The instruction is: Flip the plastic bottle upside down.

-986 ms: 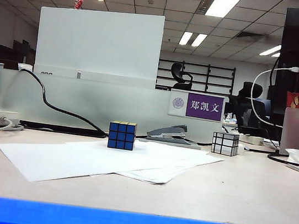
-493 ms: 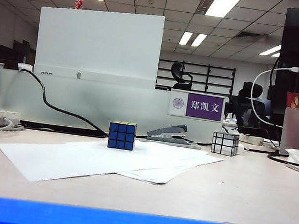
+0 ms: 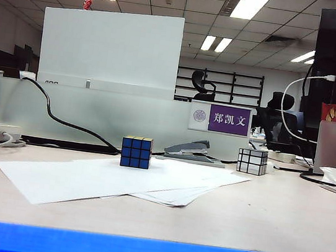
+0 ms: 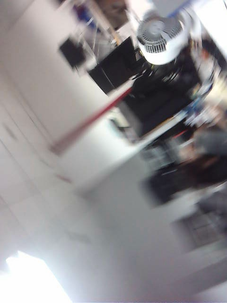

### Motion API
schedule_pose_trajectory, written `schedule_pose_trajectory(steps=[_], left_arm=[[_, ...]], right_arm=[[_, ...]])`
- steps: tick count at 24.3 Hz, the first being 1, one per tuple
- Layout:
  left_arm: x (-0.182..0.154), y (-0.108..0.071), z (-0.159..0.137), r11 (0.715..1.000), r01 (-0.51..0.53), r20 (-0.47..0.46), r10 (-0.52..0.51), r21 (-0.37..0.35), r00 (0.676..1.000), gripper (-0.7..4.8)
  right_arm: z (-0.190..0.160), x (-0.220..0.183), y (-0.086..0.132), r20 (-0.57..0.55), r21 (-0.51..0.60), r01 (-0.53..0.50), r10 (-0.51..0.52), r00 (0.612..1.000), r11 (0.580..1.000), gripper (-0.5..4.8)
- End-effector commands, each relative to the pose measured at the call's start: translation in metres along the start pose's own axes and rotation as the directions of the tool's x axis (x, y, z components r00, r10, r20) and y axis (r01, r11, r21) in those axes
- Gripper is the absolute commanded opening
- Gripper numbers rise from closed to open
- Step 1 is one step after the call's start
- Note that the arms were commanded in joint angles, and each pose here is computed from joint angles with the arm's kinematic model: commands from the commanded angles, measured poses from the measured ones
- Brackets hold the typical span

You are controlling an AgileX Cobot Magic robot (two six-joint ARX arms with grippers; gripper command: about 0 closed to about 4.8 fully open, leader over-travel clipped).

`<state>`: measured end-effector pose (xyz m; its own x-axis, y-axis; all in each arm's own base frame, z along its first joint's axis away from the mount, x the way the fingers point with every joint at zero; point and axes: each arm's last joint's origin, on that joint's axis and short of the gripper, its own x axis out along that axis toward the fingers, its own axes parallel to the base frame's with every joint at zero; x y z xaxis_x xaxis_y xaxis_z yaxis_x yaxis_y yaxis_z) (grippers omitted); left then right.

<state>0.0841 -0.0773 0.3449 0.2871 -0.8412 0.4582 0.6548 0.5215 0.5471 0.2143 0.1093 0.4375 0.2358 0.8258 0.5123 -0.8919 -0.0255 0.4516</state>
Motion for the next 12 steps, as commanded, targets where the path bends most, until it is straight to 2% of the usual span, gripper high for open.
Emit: schedule_pose_trajectory(steps=[1, 2, 3, 4, 5, 6, 7, 8, 9, 11, 12], left_arm=[[0.004, -0.003, -0.026, 0.983, -0.054, -0.215, 0.016, -0.174, 0.977, -0.06], [0.005, -0.004, -0.030, 0.978, -0.055, -0.239, 0.005, -0.204, 0.971, -0.06], [0.008, -0.005, -0.039, 0.963, -0.062, -0.281, -0.015, -0.264, 0.960, -0.06], [0.009, -0.006, -0.042, 0.957, -0.068, -0.293, -0.019, -0.283, 0.956, -0.07], [0.011, -0.006, -0.047, 0.948, -0.082, -0.314, -0.019, -0.307, 0.949, -0.07], [0.011, -0.005, -0.048, 0.947, -0.095, -0.322, -0.010, -0.306, 0.947, -0.07], [0.012, -0.005, -0.049, 0.948, -0.116, -0.332, 0.011, -0.297, 0.943, -0.07], [0.012, -0.005, -0.048, 0.948, -0.116, -0.329, 0.012, -0.297, 0.944, -0.07], [0.012, -0.005, -0.048, 0.947, -0.114, -0.327, 0.010, -0.300, 0.945, -0.07], [0.012, -0.005, -0.049, 0.945, -0.115, -0.329, 0.009, -0.306, 0.944, -0.06], [0.012, -0.005, -0.049, 0.944, -0.115, -0.328, 0.009, -0.308, 0.945, -0.07]], right_arm=[[-0.005, 0.000, 0.002, -0.155, -0.245, -0.077, 0.040, 0.987, 0.966, -0.09], [-0.008, -0.001, -0.001, -0.198, -0.264, -0.083, 0.030, 0.980, 0.961, -0.09], [-0.014, -0.004, -0.006, -0.270, -0.301, -0.071, -0.014, 0.963, 0.951, -0.09], [-0.017, -0.006, -0.008, -0.298, -0.324, -0.049, -0.053, 0.953, 0.945, -0.09], [-0.026, -0.016, -0.011, -0.344, -0.408, 0.052, -0.206, 0.916, 0.912, -0.09], [-0.031, -0.023, -0.012, -0.352, -0.460, 0.132, -0.317, 0.881, 0.878, -0.09], [-0.041, -0.039, -0.012, -0.364, -0.558, 0.297, -0.550, 0.752, 0.775, -0.09], [-0.045, -0.045, -0.011, -0.386, -0.578, 0.328, -0.605, 0.697, 0.747, -0.09], [-0.052, -0.053, -0.008, -0.452, -0.577, 0.325, -0.624, 0.637, 0.749, -0.09], [-0.060, -0.062, -0.002, -0.551, -0.535, 0.283, -0.583, 0.598, 0.796, -0.09], [-0.062, -0.065, 0.003, -0.574, -0.533, 0.264, -0.573, 0.585, 0.804, -0.09]])
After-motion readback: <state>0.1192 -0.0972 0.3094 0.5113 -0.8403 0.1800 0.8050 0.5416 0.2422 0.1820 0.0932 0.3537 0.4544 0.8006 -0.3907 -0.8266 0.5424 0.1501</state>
